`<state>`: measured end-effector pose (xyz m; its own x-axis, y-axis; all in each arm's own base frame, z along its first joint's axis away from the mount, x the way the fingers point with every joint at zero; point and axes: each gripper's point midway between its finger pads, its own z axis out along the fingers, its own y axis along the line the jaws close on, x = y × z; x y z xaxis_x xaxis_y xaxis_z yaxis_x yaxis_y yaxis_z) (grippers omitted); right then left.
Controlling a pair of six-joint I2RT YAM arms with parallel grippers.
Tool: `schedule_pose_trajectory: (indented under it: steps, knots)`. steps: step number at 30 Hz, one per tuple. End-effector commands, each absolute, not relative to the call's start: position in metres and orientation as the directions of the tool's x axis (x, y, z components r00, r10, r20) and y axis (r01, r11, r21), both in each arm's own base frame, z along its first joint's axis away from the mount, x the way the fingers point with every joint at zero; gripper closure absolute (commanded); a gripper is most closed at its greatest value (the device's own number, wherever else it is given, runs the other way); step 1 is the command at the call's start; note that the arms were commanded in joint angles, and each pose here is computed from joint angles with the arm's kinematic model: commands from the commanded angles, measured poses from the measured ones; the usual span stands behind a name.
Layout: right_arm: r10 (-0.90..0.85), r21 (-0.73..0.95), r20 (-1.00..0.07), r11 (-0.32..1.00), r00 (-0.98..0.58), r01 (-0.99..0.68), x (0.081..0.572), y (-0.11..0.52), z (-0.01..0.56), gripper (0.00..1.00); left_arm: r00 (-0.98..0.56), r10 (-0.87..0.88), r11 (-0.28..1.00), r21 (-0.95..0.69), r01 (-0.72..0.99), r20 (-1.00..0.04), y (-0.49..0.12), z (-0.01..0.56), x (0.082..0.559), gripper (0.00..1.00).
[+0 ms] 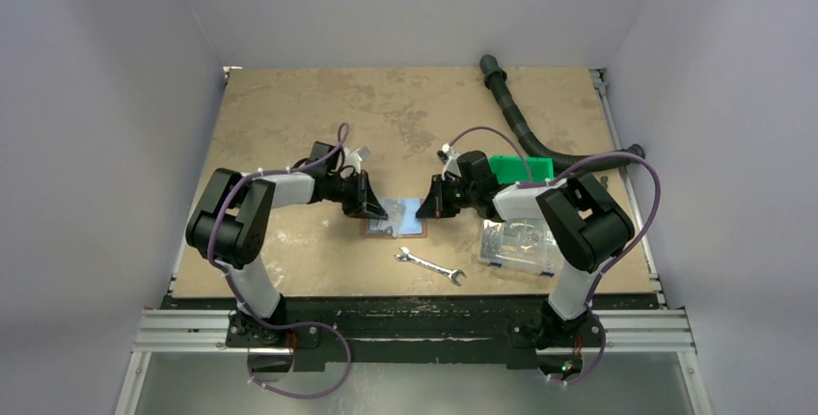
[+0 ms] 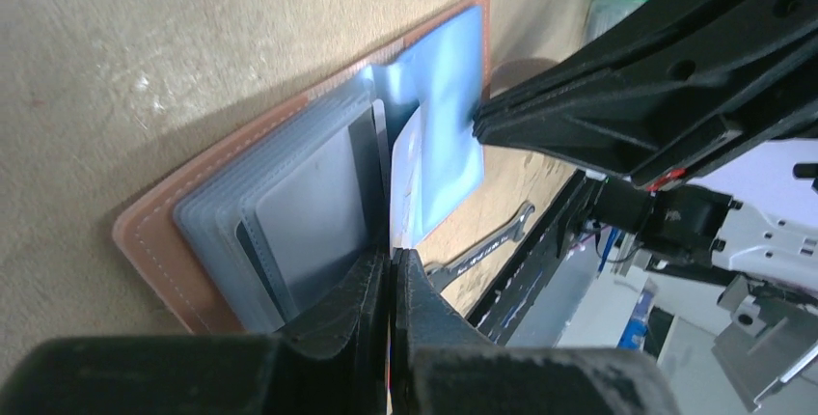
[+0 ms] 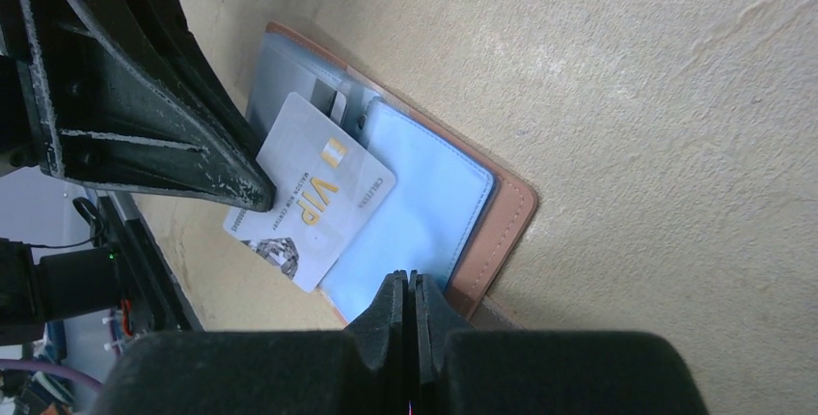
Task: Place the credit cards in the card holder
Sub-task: Insert the credit card into the card holder.
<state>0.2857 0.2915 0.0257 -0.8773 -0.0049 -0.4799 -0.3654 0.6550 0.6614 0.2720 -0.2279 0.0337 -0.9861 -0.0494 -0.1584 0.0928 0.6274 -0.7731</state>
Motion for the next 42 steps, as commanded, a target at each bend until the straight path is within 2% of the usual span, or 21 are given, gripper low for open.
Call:
schedule_pose_trajectory:
  steps: [1, 10, 21, 26, 28, 32, 35, 39, 42]
  knots:
    - [-0.006, 0.620, -0.487, 0.702, -0.873, -0.351, 0.292, 0.285, 0.010, 1.00, -0.965, -0.143, 0.641, -0.763, 0.079, -0.220, -0.226, 0.031, 0.295, 1.00]
    - [-0.008, 0.624, -0.486, 0.697, -0.874, -0.353, 0.292, 0.285, 0.010, 1.00, -0.946, -0.244, 0.609, -0.793, 0.020, -0.211, -0.229, 0.026, 0.299, 1.00]
    - [0.003, 0.639, -0.483, 0.685, -0.876, -0.350, 0.290, 0.287, 0.011, 1.00, -0.951, -0.239, 0.595, -0.803, 0.019, -0.199, -0.244, 0.020, 0.281, 1.00]
    - [0.007, 0.643, -0.486, 0.680, -0.874, -0.352, 0.289, 0.287, 0.015, 1.00, -0.952, -0.200, 0.652, -0.757, 0.048, -0.233, -0.250, 0.017, 0.276, 1.00]
    - [0.010, 0.643, -0.489, 0.680, -0.872, -0.353, 0.290, 0.287, 0.017, 1.00, -0.949, -0.180, 0.692, -0.719, 0.065, -0.259, -0.248, 0.018, 0.276, 0.92]
    - [0.007, 0.641, -0.494, 0.679, -0.869, -0.359, 0.290, 0.287, 0.019, 1.00, -0.934, -0.138, 0.762, -0.638, 0.112, -0.329, -0.240, 0.026, 0.281, 0.64]
    - [0.006, 0.641, -0.495, 0.678, -0.869, -0.360, 0.290, 0.287, 0.019, 1.00, -0.934, -0.112, 0.788, -0.603, 0.125, -0.339, -0.236, 0.032, 0.280, 0.55]
    - [0.005, 0.641, -0.496, 0.677, -0.869, -0.362, 0.290, 0.287, 0.018, 1.00, -0.935, -0.088, 0.817, -0.562, 0.130, -0.345, -0.230, 0.038, 0.282, 0.49]
    - [0.006, 0.641, -0.497, 0.677, -0.868, -0.362, 0.289, 0.287, 0.019, 1.00, -0.928, -0.078, 0.840, -0.526, 0.137, -0.366, -0.225, 0.044, 0.286, 0.37]
